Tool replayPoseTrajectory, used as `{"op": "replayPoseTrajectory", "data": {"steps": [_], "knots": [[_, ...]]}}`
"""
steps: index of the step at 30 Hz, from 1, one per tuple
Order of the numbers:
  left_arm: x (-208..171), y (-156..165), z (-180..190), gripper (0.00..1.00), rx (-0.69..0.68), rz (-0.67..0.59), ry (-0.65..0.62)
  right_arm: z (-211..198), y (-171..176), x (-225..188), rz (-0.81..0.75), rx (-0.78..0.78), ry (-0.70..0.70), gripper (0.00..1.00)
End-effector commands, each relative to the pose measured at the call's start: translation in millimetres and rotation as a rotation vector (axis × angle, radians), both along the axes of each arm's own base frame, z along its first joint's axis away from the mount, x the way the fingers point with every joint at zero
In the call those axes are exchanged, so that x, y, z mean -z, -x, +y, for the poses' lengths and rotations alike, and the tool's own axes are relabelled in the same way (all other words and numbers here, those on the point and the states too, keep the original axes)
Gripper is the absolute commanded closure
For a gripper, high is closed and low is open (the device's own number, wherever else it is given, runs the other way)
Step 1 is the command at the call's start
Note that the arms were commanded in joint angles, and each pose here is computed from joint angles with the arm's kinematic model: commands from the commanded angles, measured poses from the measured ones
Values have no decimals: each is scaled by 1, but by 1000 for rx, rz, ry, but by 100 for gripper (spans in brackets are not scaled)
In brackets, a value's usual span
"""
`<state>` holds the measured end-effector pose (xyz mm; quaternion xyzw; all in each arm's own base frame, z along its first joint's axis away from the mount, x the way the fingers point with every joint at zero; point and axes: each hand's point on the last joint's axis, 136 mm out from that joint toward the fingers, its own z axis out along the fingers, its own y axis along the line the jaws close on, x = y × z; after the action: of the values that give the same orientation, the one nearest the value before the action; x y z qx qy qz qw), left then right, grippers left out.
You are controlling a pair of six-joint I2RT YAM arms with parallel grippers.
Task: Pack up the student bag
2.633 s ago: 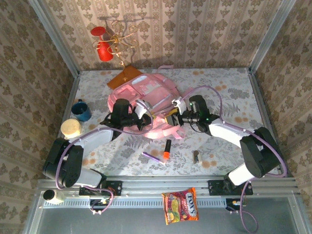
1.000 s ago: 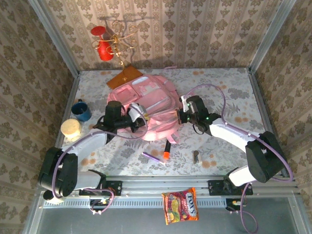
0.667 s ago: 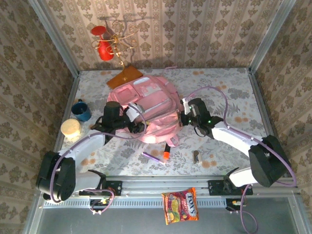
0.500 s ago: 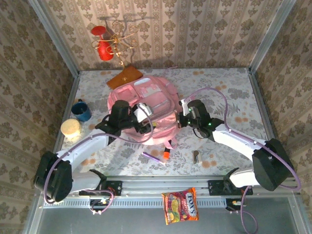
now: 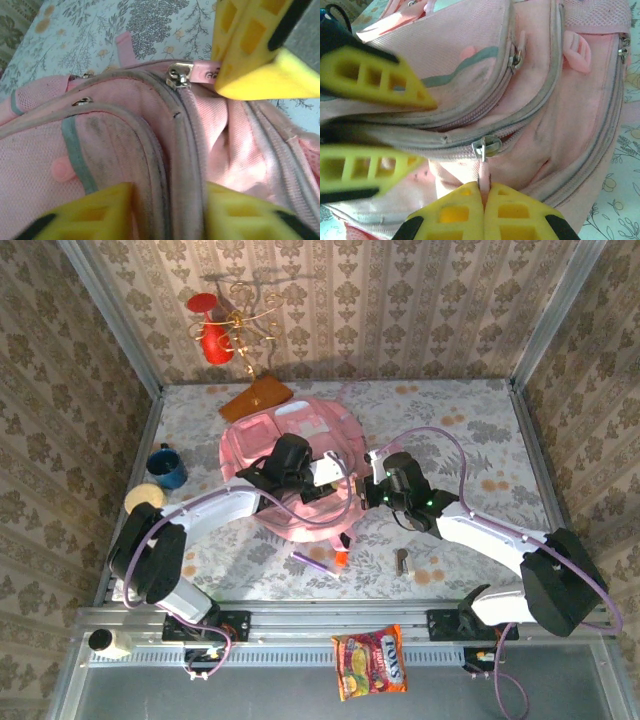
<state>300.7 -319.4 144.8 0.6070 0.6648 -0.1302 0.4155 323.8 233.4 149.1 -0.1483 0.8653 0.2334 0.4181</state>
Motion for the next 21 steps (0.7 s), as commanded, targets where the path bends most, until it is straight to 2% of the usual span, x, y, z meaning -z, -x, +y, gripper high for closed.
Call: {"op": "replayPoseTrajectory", "data": {"steps": [1, 2, 6, 13, 17, 21], "knots": [[-4, 0, 13, 97, 52, -53, -22, -6, -8, -24, -65, 57, -10, 100], [-9, 5, 16, 100, 71, -63, 6, -14, -10, -17, -46, 90, 23, 100], [-24, 26, 33, 100, 172, -114, 94, -38, -22, 9, 28, 199, 132, 100], [-46, 43, 48, 100, 256, -141, 204, -41, -57, 22, 73, 231, 145, 100], [-64, 46, 55, 100, 276, -164, 313, -57, -82, 33, 114, 291, 157, 100], [-74, 49, 51, 100, 310, -167, 362, -70, -108, 52, 163, 336, 163, 100]]}}
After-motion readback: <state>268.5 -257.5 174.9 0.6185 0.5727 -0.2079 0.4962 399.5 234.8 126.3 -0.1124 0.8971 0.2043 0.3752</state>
